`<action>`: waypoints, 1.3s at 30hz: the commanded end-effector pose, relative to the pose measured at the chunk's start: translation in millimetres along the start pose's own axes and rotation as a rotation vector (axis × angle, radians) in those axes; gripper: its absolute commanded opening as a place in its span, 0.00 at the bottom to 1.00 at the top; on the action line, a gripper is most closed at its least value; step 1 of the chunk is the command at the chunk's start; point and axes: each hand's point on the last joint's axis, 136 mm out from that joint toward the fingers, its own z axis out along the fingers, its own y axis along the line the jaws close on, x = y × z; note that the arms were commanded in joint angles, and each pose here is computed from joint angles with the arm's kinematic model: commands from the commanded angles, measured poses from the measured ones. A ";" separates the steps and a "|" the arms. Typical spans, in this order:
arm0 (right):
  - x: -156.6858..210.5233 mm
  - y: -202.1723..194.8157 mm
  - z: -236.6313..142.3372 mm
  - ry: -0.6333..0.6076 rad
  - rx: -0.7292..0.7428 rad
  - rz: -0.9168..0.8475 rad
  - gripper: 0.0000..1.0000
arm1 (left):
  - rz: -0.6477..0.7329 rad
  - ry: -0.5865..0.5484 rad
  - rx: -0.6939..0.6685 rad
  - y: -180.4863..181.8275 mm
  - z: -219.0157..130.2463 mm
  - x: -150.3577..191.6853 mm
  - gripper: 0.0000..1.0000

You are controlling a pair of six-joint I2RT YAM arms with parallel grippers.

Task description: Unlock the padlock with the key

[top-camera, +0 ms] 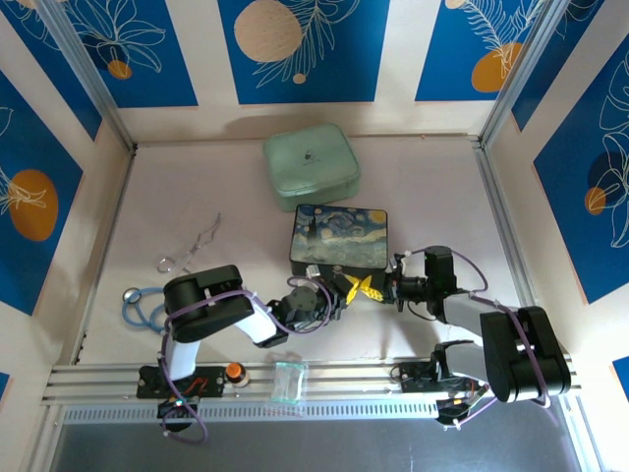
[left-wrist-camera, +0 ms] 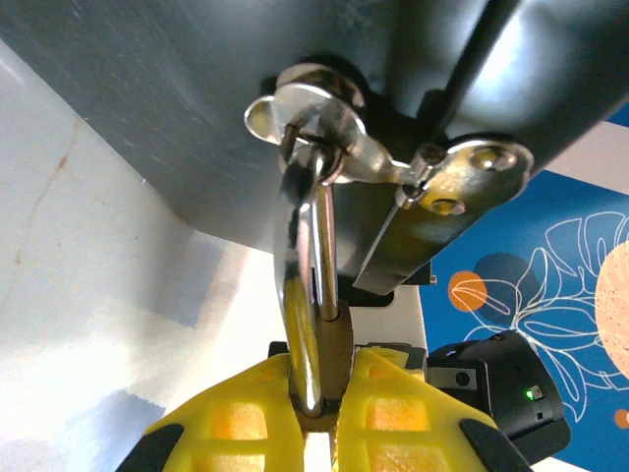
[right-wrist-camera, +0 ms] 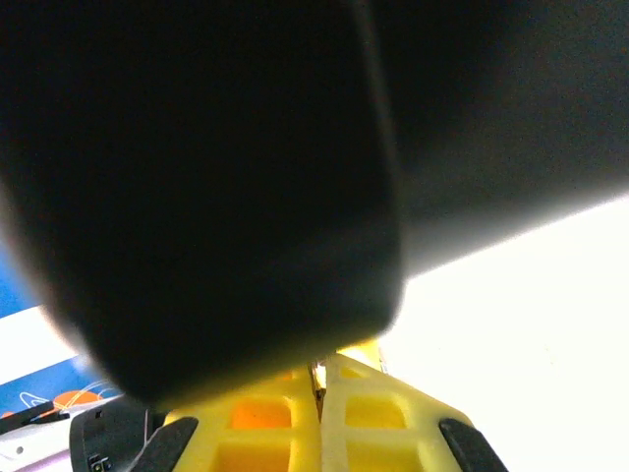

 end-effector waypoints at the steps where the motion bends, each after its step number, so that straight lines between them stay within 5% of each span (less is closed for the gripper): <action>1: -0.9 14.0 11.0 0.021 0.002 -0.083 0.00 | -0.006 0.203 0.148 -46.6 -5.2 53.2 0.00; 8: 13.1 2.8 25.9 0.035 0.084 -0.075 0.00 | -0.003 0.195 0.130 -39.3 -6.6 50.2 0.00; 18: 17.7 -29.7 -3.7 -0.120 0.309 -0.127 0.45 | 0.005 0.086 0.031 4.7 -15.1 19.4 0.00; 23: 26.9 -40.5 -11.3 -0.132 0.364 -0.181 0.47 | 0.026 0.045 -0.042 29.5 -18.9 7.8 0.00; 32: 21.1 -25.2 -38.0 -0.313 0.593 -0.564 0.48 | 0.135 -0.030 -0.216 58.2 -31.2 -14.0 0.00; 33: 20.4 -21.7 -37.1 -0.320 0.586 -0.593 0.55 | 0.145 -0.034 -0.230 60.8 -33.1 -15.6 0.00; 34: 19.8 -18.7 -35.0 -0.320 0.577 -0.617 0.86 | 0.155 -0.040 -0.239 62.1 -34.2 -17.4 0.00; 39: 15.7 -3.8 -16.6 -0.303 0.527 -0.844 0.87 | 0.201 -0.052 -0.287 66.6 -37.4 -21.4 0.00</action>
